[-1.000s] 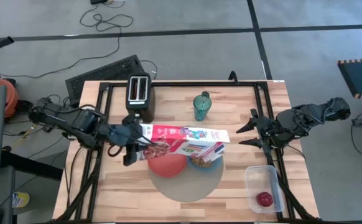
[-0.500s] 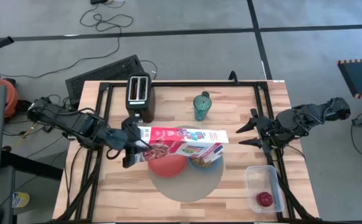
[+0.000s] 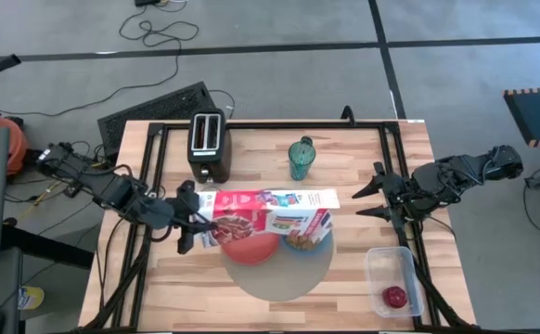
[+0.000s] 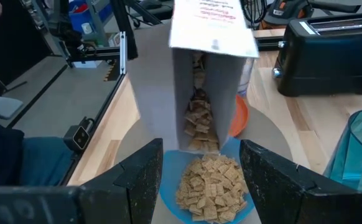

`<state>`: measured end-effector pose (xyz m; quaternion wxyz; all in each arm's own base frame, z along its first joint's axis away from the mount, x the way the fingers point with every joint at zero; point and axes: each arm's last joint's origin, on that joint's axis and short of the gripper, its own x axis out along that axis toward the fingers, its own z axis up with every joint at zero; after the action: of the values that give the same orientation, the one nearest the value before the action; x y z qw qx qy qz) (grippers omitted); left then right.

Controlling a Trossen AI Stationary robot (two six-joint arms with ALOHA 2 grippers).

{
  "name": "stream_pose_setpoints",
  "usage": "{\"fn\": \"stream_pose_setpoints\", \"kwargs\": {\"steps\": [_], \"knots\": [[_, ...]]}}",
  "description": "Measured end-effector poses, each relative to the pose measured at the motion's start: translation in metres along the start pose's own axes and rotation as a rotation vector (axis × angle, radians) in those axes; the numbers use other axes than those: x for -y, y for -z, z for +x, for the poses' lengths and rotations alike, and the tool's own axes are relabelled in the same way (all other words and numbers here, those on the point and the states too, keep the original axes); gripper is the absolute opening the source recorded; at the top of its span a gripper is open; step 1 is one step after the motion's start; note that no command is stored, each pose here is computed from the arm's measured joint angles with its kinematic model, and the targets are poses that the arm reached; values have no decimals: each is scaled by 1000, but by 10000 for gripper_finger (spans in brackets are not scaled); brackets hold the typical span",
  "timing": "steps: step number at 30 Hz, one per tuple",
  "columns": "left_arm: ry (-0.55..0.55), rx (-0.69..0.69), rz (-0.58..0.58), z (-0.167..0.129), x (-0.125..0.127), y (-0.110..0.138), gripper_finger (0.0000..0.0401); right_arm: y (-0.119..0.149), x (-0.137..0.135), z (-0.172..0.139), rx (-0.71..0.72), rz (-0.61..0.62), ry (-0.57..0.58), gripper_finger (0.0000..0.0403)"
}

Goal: Arrange a breakfast setting
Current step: Pour the cereal from the cereal box into the bowl

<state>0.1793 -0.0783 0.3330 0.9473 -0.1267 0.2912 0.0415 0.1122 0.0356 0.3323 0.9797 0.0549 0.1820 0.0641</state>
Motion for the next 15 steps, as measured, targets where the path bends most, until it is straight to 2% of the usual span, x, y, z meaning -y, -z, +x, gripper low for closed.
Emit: {"fn": "stream_pose_setpoints", "kwargs": {"steps": [6,15], "knots": [[14,61,-11,3,-4,14,138,-2,0,0,17,3,-3,240],[52,148,50,6,-6,22,138,-2,-1,4,6,2,-1,240]]}}
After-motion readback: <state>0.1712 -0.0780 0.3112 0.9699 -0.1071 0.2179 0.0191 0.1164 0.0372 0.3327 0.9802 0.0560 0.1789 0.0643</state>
